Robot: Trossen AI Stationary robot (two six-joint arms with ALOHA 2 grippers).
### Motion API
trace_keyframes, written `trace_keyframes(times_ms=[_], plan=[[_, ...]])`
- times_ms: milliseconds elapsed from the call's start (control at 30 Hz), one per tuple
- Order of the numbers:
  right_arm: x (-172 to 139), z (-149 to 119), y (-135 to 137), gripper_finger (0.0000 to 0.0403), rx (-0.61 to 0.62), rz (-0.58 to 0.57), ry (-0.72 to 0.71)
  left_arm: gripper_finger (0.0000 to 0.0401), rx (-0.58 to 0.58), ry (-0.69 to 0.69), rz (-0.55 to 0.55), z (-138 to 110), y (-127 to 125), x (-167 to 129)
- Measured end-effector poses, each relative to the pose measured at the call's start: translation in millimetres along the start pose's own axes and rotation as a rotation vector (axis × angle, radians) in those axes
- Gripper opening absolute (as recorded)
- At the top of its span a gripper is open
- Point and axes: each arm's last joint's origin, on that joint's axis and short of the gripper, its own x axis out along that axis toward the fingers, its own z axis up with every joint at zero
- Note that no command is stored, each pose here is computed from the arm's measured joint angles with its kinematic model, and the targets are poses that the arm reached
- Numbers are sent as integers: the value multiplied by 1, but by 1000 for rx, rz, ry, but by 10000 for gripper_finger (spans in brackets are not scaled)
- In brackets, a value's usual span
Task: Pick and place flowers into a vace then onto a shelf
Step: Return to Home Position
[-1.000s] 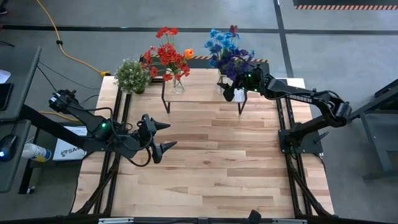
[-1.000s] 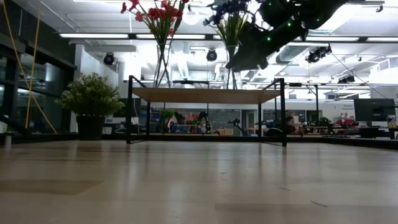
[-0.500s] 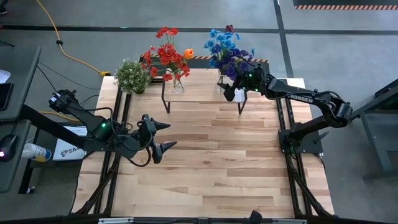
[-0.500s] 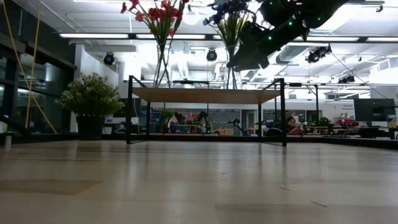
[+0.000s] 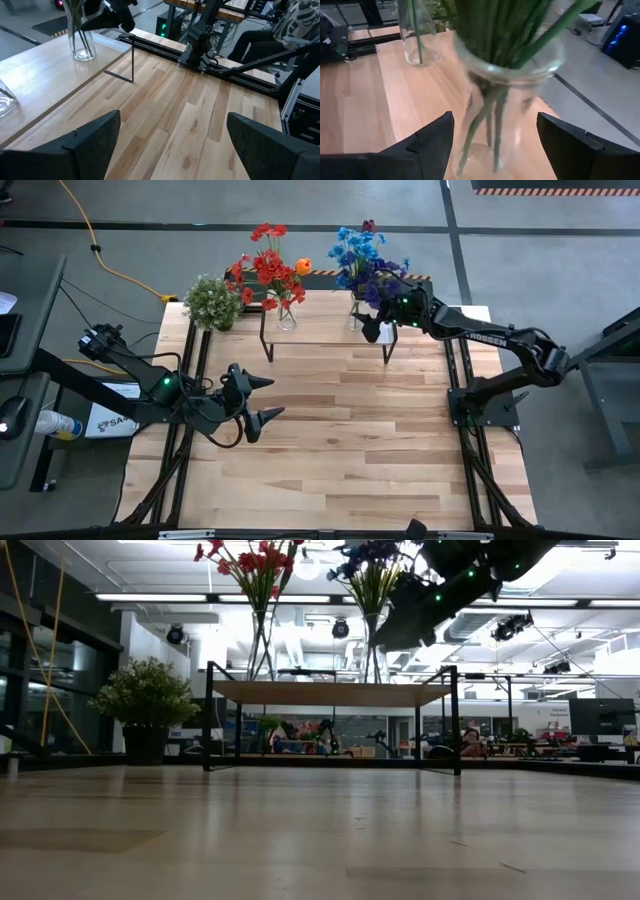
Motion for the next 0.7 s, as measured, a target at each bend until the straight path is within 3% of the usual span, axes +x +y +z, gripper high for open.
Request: trace_keyframes(times_ms=[700], plan=[[-43, 20, -3, 273, 16, -30, -96, 397, -1, 0, 0, 0, 0, 0]])
